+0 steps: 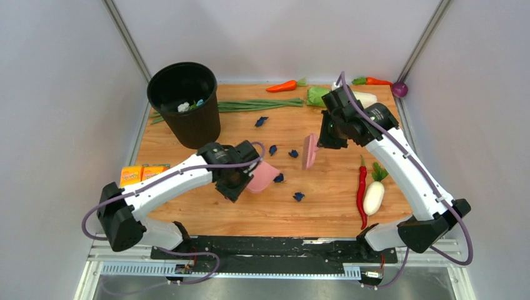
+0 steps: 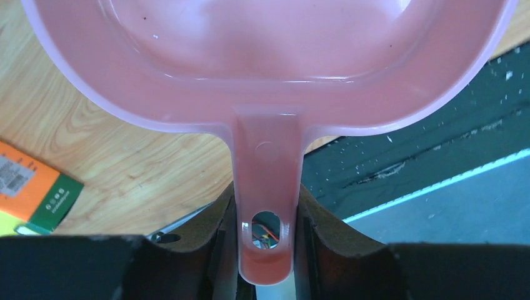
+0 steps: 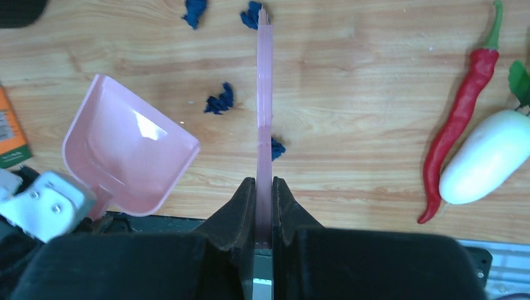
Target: Sweep away the paper scraps from the table
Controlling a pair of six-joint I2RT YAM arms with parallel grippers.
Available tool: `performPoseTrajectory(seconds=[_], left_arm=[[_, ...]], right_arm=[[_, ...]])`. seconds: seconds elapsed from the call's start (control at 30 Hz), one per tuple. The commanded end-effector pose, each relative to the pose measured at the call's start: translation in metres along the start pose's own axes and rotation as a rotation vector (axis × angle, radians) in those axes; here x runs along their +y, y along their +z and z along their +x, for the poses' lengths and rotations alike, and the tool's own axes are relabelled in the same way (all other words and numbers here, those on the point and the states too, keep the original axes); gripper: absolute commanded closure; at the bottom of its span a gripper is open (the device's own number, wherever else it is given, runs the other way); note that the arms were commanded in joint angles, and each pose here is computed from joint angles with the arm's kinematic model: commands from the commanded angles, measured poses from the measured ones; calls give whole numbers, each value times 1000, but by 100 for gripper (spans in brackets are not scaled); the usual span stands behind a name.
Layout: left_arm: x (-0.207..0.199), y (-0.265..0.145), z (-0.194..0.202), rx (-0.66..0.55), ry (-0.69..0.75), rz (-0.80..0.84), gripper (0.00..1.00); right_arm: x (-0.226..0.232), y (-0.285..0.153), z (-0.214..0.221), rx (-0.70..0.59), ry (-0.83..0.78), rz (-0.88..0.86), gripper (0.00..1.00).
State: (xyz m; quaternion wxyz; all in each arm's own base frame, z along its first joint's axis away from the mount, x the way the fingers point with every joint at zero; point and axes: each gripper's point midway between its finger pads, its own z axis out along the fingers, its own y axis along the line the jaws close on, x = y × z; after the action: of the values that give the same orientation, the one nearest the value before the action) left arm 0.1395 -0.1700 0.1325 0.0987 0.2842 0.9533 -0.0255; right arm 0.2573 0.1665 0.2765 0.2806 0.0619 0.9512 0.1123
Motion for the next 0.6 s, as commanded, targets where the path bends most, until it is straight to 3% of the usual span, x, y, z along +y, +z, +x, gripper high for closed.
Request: performPoseTrajectory(seconds=[0.0,0.33,0.57], left_arm=[[-23,3,9,74,198,-25,100],[-48,9,32,85,308,73,100],[-62,33,40,168,385,44,100]], right_arm=[[-23,-3,31,82,-6,82,100],[-45,3,51,105,-3,144,100],[-54,17,68,170,-65,187,100]])
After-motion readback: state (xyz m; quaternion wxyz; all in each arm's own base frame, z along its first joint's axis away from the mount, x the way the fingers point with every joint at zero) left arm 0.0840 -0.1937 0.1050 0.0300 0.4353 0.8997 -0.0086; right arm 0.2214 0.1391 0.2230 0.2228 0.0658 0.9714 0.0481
